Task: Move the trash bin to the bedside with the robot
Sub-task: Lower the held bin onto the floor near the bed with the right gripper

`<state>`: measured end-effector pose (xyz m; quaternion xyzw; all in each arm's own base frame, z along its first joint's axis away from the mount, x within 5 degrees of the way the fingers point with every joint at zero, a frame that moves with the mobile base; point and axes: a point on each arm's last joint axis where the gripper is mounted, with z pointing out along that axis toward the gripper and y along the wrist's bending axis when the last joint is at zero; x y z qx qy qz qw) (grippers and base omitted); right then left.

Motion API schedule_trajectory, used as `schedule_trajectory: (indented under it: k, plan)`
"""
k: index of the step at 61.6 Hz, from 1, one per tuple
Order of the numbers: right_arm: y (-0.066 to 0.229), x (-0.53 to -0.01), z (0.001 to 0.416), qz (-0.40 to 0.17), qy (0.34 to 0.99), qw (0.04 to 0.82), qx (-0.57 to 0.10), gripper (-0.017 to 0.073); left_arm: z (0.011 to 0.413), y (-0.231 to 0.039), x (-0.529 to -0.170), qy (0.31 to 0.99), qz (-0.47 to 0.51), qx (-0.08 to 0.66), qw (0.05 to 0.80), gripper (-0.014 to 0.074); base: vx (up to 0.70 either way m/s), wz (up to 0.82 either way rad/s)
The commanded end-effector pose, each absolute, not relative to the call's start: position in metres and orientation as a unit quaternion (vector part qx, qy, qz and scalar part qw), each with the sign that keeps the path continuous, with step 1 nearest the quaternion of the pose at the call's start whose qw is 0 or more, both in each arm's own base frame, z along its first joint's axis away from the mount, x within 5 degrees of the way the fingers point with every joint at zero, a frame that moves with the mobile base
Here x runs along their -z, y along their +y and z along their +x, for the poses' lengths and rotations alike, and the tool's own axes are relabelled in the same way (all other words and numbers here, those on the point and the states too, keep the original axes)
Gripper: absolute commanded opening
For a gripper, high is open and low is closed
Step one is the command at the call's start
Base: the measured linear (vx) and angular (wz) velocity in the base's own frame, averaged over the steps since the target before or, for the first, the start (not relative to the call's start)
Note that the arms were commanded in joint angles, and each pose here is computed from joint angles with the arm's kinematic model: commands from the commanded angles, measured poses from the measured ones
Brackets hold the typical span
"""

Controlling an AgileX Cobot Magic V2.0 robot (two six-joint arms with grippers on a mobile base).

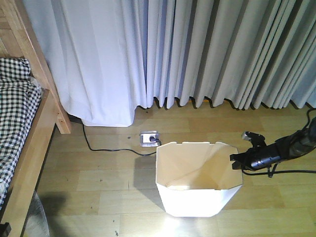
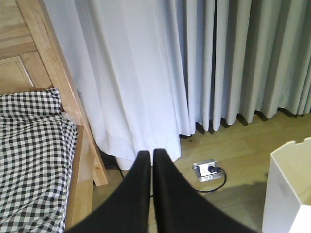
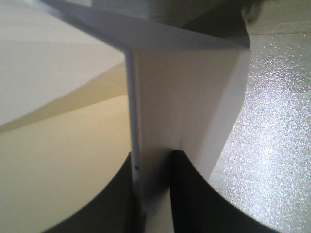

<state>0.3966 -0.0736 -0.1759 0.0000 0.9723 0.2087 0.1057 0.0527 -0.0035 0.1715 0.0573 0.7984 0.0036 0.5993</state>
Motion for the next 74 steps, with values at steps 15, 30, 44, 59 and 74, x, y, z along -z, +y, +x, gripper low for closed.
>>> schedule_trajectory:
  k: [15, 30, 44, 59, 74]
  plan:
    - [-0.033, 0.161, 0.446, -0.036, 0.944, 0.145, -0.293, -0.0003, 0.054, -0.004, -0.173, 0.777, 0.054, -0.002, 0.628, -0.0007, 0.00, 0.00]
    - [-0.026, 0.172, 0.455, -0.023, 0.942, 0.146, -0.301, 0.0001, 0.054, -0.004, -0.173, 0.777, 0.054, -0.002, 0.628, -0.0007, 0.00, 0.00]
    - [-0.027, 0.183, 0.452, -0.008, 0.946, 0.143, -0.292, 0.0014, 0.054, -0.004, -0.173, 0.777, 0.054, -0.002, 0.628, -0.0007, 0.00, 0.00]
    - [-0.027, 0.187, 0.450, -0.006, 0.947, 0.140, -0.289, 0.0078, 0.054, -0.004, -0.173, 0.777, 0.054, -0.002, 0.628, -0.0007, 0.00, 0.00]
    - [-0.027, 0.188, 0.448, -0.017, 0.948, 0.134, -0.289, 0.0283, 0.054, -0.004, -0.173, 0.777, 0.054, -0.002, 0.628, -0.0007, 0.00, 0.00]
